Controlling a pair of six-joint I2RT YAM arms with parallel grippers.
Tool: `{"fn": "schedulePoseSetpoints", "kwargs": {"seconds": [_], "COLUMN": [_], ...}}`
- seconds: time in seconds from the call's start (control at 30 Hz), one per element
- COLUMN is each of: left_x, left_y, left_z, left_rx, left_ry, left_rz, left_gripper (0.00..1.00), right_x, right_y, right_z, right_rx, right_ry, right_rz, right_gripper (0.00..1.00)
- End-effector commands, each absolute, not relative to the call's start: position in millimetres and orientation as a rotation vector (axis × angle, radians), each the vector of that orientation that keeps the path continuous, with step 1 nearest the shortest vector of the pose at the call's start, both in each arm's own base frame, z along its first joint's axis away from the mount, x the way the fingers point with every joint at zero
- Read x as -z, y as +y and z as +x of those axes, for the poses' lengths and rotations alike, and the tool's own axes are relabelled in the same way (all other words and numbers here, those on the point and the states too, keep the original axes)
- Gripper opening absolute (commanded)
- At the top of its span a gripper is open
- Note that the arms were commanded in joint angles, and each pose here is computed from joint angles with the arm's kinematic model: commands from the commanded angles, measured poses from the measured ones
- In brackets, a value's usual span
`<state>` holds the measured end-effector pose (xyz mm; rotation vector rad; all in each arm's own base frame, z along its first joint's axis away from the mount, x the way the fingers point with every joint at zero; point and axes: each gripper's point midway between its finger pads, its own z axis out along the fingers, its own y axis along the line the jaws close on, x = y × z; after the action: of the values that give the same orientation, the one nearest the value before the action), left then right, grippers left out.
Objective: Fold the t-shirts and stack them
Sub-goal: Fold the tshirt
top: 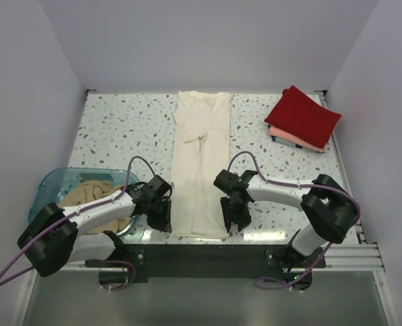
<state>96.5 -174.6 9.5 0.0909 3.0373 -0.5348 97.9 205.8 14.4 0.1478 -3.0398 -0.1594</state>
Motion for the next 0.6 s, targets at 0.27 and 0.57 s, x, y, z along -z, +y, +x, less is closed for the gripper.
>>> {"fn": "schedulePoseSetpoints", "kwargs": {"seconds": [0.27,0.57], "left_x": [-3,-2], "left_y": [-163,-161], "left_z": [90,89], "left_rx": [0.455,0.44], "left_ry": [3.053,3.063], "left_rz": [0.096,0.096], "left_gripper": [0.18,0.18], "right_x": [-38,-16], "right_y": [242,229], "right_z": [108,93], "right_rx": [0.349,0.202], "right_ry": [-3.065,-3.013], "right_rz": [0.239,0.245], "right_gripper": [0.44,0.39]}}
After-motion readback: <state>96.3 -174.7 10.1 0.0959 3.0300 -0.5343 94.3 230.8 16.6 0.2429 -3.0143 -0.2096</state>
